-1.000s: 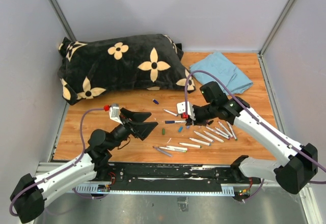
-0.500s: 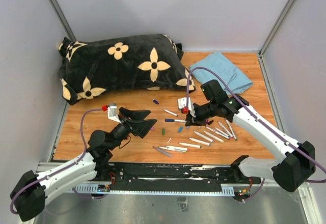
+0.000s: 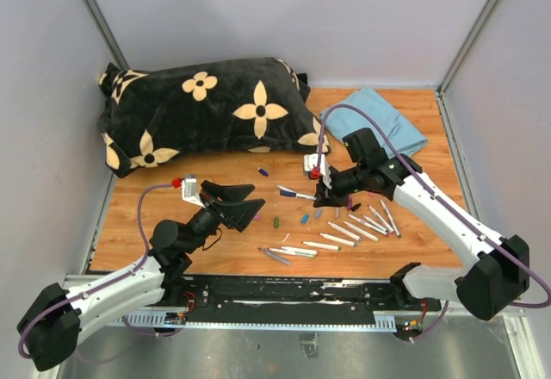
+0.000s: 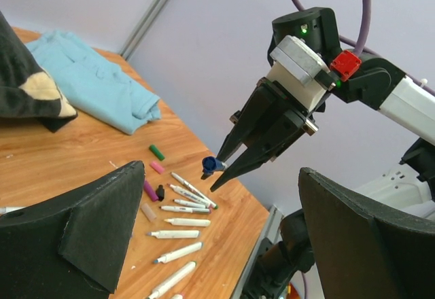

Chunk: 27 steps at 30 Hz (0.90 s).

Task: Open the pen caps
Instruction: Pick up the pen from the center of the board.

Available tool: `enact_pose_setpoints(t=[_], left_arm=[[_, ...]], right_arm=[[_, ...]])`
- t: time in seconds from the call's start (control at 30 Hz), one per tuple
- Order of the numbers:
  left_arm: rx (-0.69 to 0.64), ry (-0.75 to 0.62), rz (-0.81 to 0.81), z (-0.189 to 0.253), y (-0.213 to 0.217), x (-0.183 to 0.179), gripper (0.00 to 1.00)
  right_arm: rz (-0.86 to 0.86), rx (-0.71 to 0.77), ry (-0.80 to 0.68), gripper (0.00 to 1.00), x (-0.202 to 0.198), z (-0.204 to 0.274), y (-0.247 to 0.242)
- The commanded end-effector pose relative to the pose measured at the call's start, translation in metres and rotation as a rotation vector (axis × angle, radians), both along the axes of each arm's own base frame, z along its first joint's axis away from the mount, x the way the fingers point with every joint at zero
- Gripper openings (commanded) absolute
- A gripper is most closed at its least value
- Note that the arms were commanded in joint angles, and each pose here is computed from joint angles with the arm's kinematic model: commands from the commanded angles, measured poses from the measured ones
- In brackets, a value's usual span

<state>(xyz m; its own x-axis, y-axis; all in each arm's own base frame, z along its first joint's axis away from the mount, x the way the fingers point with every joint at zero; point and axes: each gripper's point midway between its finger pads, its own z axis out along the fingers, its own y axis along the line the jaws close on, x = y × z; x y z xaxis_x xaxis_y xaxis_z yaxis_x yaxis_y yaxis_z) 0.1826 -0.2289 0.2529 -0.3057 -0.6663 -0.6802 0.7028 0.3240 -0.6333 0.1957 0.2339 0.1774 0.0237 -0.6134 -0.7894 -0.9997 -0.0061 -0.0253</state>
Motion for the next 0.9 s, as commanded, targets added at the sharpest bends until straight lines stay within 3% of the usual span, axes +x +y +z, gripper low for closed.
enact_pose_setpoints(t=[0.0,0.87], left_arm=[[-0.039,-0.021,0.018,0.008,0.004,0.0,0.99],[-0.155,0.065,0.054,0.015,0.001,0.021,0.99]], right_arm=[[-0.032,0.045,0.01,0.01,0.009,0.018,0.003],[-0.203,0.144,0.142,0.01,0.029,0.019,0.018]])
